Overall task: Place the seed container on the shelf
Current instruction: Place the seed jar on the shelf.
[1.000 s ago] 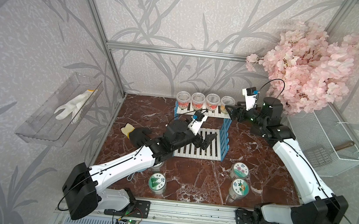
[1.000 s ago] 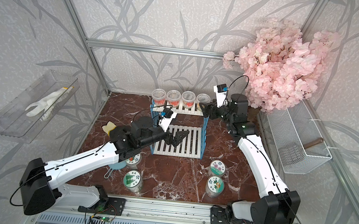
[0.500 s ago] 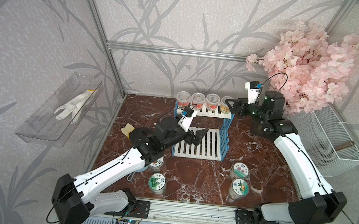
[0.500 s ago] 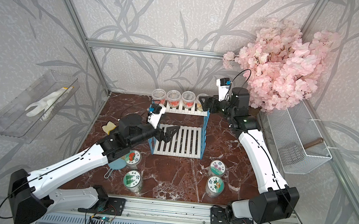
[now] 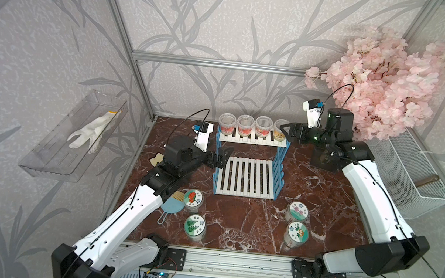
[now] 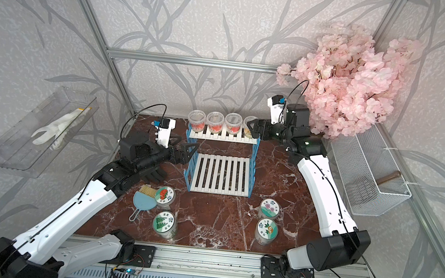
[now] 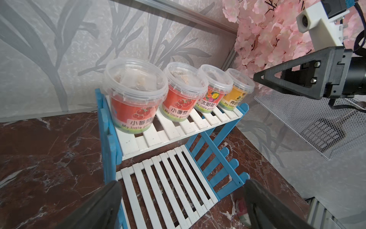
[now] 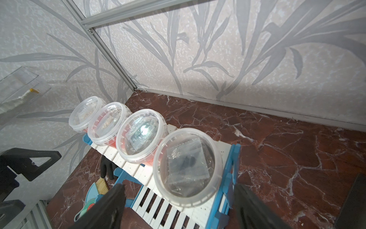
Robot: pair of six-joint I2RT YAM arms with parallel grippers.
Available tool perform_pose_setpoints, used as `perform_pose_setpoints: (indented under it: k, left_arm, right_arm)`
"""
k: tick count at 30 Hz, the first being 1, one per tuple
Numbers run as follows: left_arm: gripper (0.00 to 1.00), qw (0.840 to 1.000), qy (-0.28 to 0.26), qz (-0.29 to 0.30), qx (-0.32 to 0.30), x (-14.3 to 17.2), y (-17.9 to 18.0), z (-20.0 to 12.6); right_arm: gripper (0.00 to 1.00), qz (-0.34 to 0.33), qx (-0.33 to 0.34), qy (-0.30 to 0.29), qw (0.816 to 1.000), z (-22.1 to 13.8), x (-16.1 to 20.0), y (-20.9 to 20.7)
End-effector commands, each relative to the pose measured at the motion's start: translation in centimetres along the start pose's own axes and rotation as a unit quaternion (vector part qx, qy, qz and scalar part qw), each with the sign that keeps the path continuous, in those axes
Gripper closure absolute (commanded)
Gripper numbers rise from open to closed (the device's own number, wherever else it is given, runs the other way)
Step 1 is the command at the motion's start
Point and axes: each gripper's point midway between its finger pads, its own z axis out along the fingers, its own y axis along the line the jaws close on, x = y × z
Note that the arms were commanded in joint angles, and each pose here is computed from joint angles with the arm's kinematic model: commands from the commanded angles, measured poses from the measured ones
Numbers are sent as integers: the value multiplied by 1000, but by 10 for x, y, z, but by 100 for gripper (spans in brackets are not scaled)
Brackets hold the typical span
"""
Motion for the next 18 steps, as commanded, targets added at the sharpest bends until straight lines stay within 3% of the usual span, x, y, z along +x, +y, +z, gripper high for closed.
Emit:
perform_pose_setpoints:
  k: [1,18]
  left_arm:
    - [0,999,-16,-18,24,-10,-8,0]
    - [0,997,-16,-14,70,-6,-23,1]
  right_arm:
    - [13,-7,11,20,1000,2,2,0]
    - [15,-58,50,49,996,21,7,-8]
